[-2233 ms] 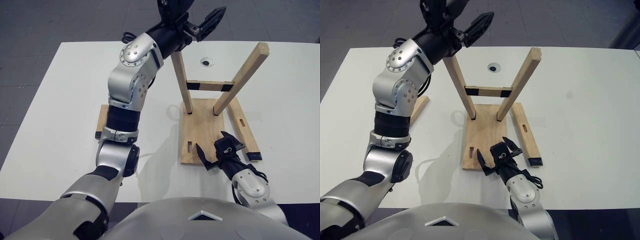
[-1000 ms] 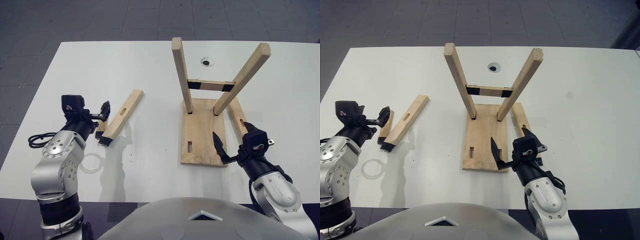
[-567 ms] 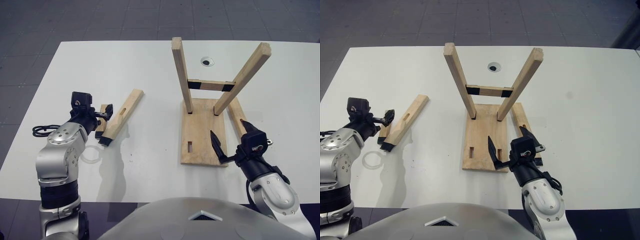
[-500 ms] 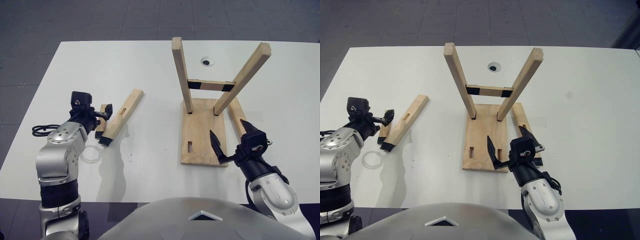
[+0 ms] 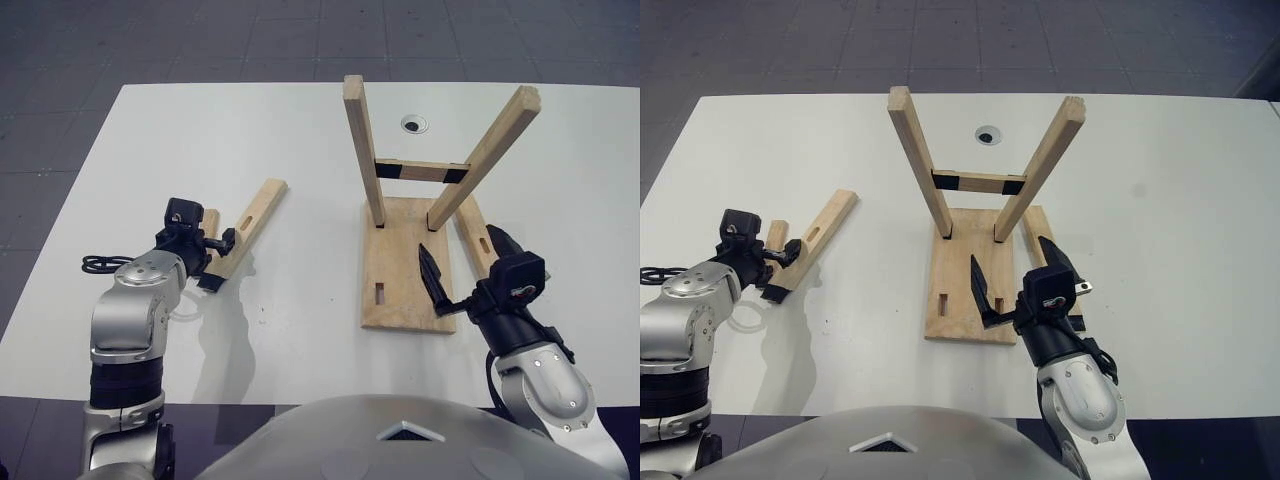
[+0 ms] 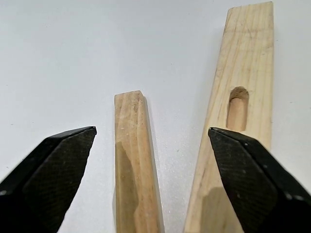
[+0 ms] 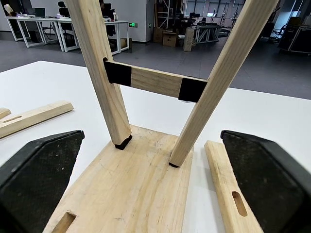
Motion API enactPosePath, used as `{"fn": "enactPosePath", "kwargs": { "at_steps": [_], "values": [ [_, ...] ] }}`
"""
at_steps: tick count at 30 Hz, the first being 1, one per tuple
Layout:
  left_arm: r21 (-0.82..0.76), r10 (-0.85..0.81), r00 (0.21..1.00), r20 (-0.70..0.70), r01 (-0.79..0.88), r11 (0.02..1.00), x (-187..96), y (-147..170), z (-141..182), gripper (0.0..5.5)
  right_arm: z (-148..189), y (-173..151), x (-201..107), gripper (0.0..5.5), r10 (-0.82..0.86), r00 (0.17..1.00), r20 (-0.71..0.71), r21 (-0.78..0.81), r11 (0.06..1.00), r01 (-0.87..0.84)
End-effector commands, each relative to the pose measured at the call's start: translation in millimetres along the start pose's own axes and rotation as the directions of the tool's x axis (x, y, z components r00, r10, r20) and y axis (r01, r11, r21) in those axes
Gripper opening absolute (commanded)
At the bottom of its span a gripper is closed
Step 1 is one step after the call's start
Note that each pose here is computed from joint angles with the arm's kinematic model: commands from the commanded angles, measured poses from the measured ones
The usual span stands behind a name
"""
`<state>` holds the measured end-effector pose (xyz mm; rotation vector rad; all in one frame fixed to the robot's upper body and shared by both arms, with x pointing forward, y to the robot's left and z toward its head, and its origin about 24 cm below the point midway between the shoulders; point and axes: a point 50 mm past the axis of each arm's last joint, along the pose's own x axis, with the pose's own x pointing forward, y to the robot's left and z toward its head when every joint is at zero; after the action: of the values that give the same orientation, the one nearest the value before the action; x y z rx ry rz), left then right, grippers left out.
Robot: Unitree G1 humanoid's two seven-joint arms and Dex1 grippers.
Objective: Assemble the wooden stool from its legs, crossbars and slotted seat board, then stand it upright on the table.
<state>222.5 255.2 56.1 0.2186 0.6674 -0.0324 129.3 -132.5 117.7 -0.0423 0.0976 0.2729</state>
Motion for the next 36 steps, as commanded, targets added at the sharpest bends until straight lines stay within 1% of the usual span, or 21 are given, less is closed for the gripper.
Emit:
{"fn": "enactPosePath", "kwargs": {
  "at_steps": [1,8,12,15,21,25,28,30,33,36],
  "values": [
    [-0.024,0.01,0.993,-0.114,-0.013,1.0,4,4,-22,4.31,5,0,-1,5.2,-0.011,0.999,0.031,0.006,1.0,0.011],
    [-0.081,-0.04,0.997,-0.066,0.035,0.996,-4,-2,-11,4.31,3,1,-1,5.2,-0.01,1.0,0.008,0.007,1.0,0.01],
    [-0.102,-0.063,0.998,0.009,0.064,0.993,-11,-5,9,4.31,1,3,0,5.2,-0.008,1.0,-0.007,0.009,1.0,0.008],
    [-0.106,-0.06,0.998,0.033,0.064,0.992,-14,-4,16,4.31,1,4,0,5.2,-0.005,1.0,-0.009,0.011,1.0,0.005],
    [-0.114,-0.05,0.998,0.047,0.055,0.992,-15,-1,19,4.31,1,6,1,5.2,-0.001,1.0,-0.018,0.014,1.0,0.001],
    [-0.081,0.026,0.997,0.071,-0.02,0.997,-11,12,24,4.31,1,7,1,5.2,0.0,1.0,-0.018,0.017,1.0,0.001],
    [-0.087,0.056,0.997,0.061,-0.05,0.995,-7,17,22,4.31,1,7,1,5.2,-0.003,1.0,-0.015,0.021,1.0,0.004],
    [-0.093,0.045,0.998,0.038,-0.041,0.995,-4,15,17,4.31,1,7,1,5.2,-0.002,1.0,-0.013,0.022,1.0,0.003],
    [-0.112,0.022,0.999,-0.025,-0.025,0.993,1,11,4,4.31,2,7,1,5.2,-0.003,1.0,-0.009,0.025,1.0,0.003],
    [-0.145,-0.042,0.994,-0.1,0.027,0.989,4,3,-9,4.31,2,7,1,5.2,-0.005,1.0,-0.003,0.032,0.999,0.005]
  ]
}}
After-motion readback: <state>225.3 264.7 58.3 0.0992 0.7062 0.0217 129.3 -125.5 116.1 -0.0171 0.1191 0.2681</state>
